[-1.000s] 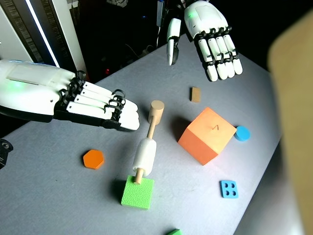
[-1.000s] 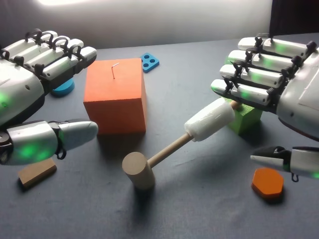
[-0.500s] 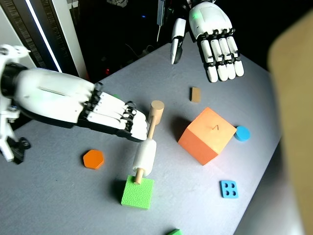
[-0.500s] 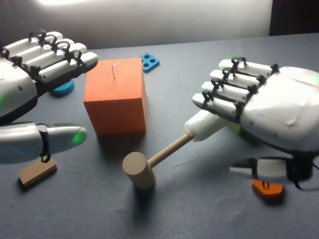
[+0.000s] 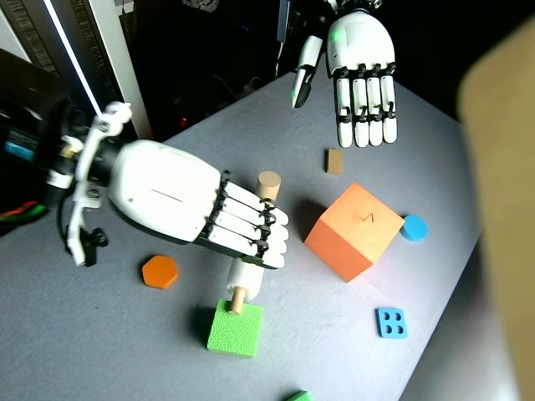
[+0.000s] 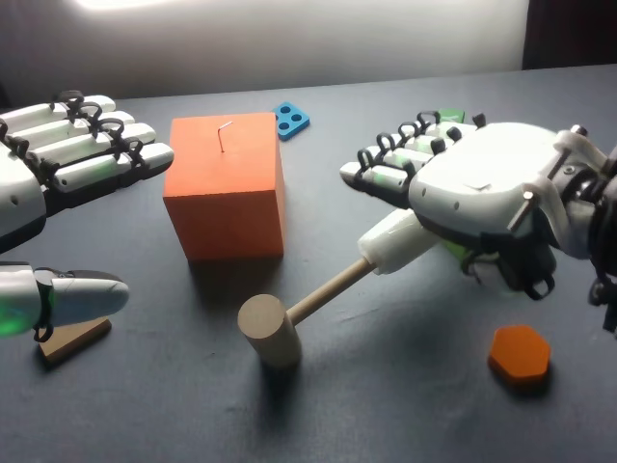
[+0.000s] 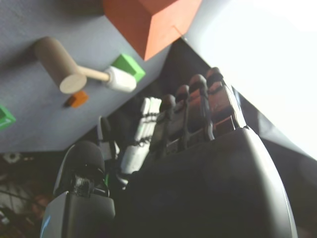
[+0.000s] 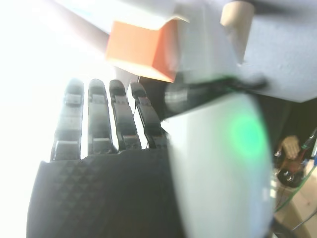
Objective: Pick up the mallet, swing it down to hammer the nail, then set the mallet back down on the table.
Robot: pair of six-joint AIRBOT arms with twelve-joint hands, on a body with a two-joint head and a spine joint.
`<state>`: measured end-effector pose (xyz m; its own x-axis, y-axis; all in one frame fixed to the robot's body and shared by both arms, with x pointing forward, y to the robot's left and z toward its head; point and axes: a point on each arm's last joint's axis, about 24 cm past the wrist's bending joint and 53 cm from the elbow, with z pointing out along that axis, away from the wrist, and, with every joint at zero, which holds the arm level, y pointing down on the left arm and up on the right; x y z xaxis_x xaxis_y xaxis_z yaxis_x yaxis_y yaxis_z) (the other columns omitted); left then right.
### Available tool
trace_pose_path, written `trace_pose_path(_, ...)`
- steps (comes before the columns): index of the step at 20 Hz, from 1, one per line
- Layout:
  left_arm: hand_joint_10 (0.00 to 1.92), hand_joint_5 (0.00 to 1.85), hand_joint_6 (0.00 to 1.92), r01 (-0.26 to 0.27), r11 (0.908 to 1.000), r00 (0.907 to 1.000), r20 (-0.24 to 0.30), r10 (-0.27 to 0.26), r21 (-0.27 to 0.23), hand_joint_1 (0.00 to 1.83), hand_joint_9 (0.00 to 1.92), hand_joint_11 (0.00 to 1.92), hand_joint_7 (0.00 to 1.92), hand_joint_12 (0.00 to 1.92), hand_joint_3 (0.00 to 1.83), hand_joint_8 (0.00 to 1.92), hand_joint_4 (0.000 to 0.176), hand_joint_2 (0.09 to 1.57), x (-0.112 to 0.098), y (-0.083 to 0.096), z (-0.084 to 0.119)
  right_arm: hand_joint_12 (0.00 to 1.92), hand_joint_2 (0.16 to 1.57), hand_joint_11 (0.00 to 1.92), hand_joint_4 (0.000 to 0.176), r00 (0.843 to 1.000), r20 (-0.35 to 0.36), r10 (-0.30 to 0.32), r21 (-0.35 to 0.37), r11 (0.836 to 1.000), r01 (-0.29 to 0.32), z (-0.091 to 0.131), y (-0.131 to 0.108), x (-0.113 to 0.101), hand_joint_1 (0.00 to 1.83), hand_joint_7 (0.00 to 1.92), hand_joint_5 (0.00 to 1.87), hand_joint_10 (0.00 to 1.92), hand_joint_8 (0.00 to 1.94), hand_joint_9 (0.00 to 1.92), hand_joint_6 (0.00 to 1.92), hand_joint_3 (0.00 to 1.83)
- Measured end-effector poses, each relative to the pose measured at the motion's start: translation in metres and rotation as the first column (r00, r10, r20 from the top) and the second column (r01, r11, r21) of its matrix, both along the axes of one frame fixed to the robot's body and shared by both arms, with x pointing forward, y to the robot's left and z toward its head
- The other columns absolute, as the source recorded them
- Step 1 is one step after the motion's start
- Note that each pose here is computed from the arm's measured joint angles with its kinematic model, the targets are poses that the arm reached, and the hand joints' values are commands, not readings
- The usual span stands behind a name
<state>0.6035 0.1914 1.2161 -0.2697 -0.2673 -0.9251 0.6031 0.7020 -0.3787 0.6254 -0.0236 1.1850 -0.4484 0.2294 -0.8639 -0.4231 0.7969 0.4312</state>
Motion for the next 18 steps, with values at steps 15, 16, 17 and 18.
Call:
trace_pose_path(15,0.0,0.0,0.0,0.046,0.9967,0.9972,-0.056,-0.05,-0.068,0.0,0.0,0.0,0.0,0.0,0.01,0.0,0.0,1.31,0.01,-0.02,-0.04,0.0,1.02,0.0,0.0,0.999,-0.039,-0.024,-0.075,0.997,0.021,-0.04,0.026,0.023,1.35,0.0,0.0,0.0,0.0,0.0,0.0,0.0)
trace_pose_path(16,0.0,0.0,0.0,0.044,0.9967,0.9972,-0.057,-0.048,-0.068,0.0,0.0,0.0,0.0,0.0,0.01,0.0,0.0,1.31,0.012,-0.019,-0.042,0.0,1.02,0.0,0.0,0.999,-0.042,-0.023,-0.078,0.997,0.02,-0.043,0.029,0.024,1.36,0.0,0.0,0.0,0.0,0.0,0.0,0.0)
trace_pose_path(17,0.0,0.0,0.0,0.04,0.9964,0.9971,-0.061,-0.045,-0.075,0.0,0.0,0.0,0.0,0.0,0.01,0.0,0.0,1.31,0.014,-0.02,-0.045,0.0,1.02,0.0,0.0,0.999,-0.048,-0.024,-0.079,0.997,0.02,-0.046,0.03,0.025,1.35,0.0,0.0,0.0,0.0,0.0,0.0,0.0)
trace_pose_path(18,0.0,0.0,0.0,0.038,0.9961,0.997,-0.064,-0.043,-0.08,0.0,0.0,0.0,0.0,0.0,0.0,0.0,0.0,1.3,0.016,-0.021,-0.047,0.0,1.02,0.0,0.0,0.999,-0.046,-0.024,-0.088,0.996,0.02,-0.05,0.031,0.028,1.35,0.0,0.0,0.0,0.0,0.0,0.0,0.0)
